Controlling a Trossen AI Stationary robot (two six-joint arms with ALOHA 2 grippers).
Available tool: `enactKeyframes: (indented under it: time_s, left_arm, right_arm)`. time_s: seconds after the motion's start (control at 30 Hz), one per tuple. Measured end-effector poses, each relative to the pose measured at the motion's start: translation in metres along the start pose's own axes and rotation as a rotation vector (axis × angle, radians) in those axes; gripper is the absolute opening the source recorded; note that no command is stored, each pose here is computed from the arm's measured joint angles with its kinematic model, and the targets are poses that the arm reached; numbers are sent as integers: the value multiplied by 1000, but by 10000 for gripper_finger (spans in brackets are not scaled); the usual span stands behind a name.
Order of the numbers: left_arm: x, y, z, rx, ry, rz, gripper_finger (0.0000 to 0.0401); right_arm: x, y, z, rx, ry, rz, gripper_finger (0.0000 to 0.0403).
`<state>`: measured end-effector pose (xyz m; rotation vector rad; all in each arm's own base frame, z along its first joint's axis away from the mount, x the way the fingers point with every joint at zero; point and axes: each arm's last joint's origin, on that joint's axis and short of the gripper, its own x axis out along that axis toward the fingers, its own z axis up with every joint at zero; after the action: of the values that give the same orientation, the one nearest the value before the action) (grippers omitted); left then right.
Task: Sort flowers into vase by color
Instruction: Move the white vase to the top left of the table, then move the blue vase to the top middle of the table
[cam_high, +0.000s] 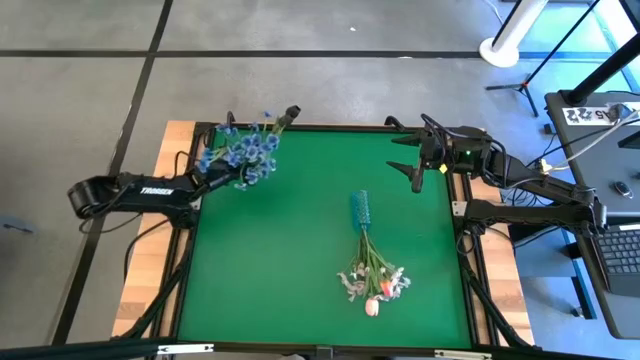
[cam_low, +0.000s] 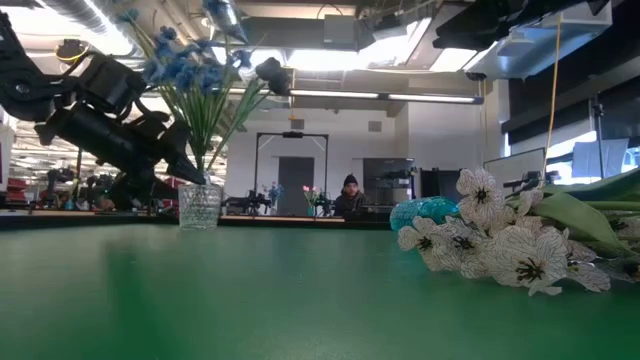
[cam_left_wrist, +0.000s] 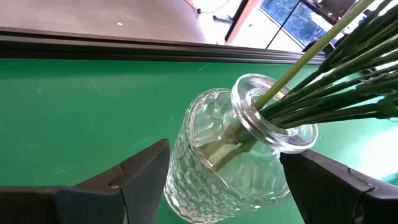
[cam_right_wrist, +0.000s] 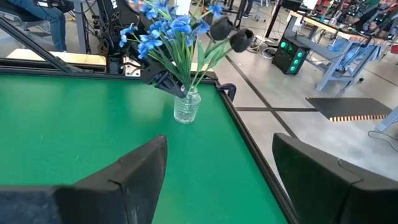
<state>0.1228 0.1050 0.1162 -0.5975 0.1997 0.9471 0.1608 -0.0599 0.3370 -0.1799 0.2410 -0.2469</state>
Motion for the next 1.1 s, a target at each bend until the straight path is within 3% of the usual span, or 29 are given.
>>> enactKeyframes:
  time_s: [0.23, 0.5, 0.77, 1.1]
  left_arm:
    - [-7, -2, 4, -33, -6, -33, 299]
    - [-12, -1, 3, -34, 34, -49, 333]
    - [-16, 2, 1, 115, 59, -13, 347]
    - [-29, 11, -9, 202, 180, 80, 345]
  right_arm:
    - [0, 0, 0, 0, -1, 0, 289]
    - [0, 0, 0, -7, -3, -1, 289]
    - [0, 0, 0, -7, -2, 0, 289]
    - [0, 0, 0, -10, -1, 0, 289]
